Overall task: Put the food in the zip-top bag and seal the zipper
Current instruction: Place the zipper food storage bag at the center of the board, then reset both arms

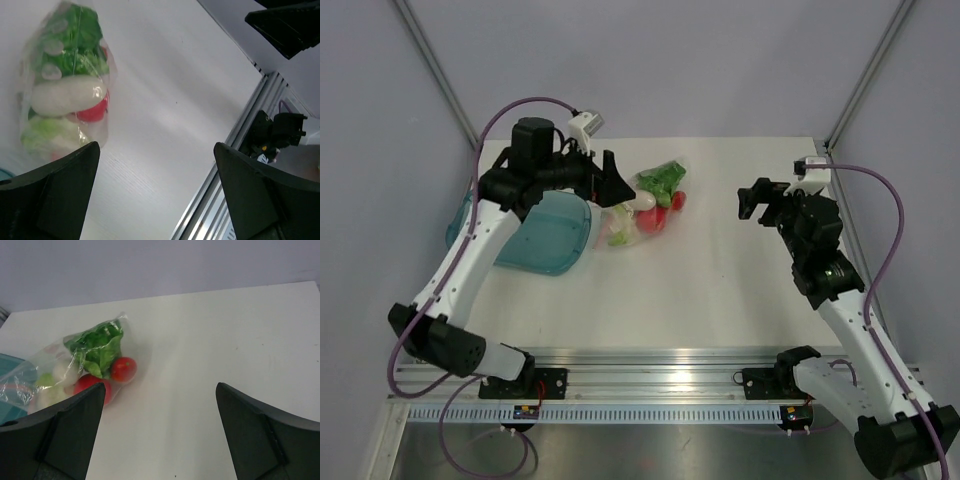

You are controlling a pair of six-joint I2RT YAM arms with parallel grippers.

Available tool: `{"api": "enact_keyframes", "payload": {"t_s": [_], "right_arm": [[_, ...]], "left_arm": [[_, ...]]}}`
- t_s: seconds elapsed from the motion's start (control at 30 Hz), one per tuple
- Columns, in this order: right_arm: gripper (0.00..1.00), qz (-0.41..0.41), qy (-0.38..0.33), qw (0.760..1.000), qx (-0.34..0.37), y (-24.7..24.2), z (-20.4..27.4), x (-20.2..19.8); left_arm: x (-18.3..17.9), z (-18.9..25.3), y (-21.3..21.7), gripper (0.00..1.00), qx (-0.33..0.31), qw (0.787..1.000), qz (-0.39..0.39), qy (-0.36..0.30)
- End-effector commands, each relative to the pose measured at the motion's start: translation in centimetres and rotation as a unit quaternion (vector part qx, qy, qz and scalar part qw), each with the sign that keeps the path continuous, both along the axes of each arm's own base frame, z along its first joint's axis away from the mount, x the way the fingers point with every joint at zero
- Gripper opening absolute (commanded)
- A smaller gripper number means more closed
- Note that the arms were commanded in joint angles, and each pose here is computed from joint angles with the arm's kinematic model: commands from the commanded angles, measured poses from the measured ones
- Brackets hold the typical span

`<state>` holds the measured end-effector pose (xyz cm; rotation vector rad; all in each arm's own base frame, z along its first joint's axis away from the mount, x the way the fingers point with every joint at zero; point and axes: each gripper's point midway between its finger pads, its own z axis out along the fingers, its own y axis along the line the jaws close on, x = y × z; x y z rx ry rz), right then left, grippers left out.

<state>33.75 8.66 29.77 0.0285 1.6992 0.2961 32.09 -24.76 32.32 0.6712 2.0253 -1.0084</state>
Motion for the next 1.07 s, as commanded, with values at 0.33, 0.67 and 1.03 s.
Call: {"api": "enact_keyframes", "payload": {"t_s": [0.33,0.67,1.03], "right_arm": [[0.99,-0.228,0.238,0.944,0.016,-6.7,-7.0,-4.8],[1.00,-0.239,0.259,0.936,0.021,-6.9,-8.8,-5.8],[1.00,-0.285,0.219,0.931,0.062,-8.1,-7.7,-6.2]], "left_arm": [[-3.6,2.9,6.6,0.99,-0.004,0.980,0.190,-0.054],[-4.6,2.7,8.3,0.99,-0.024,0.969,0.236,-0.072],[-4.6,3.9,8.1,0.99,-0.035,0.968,0.236,-0.076]]}}
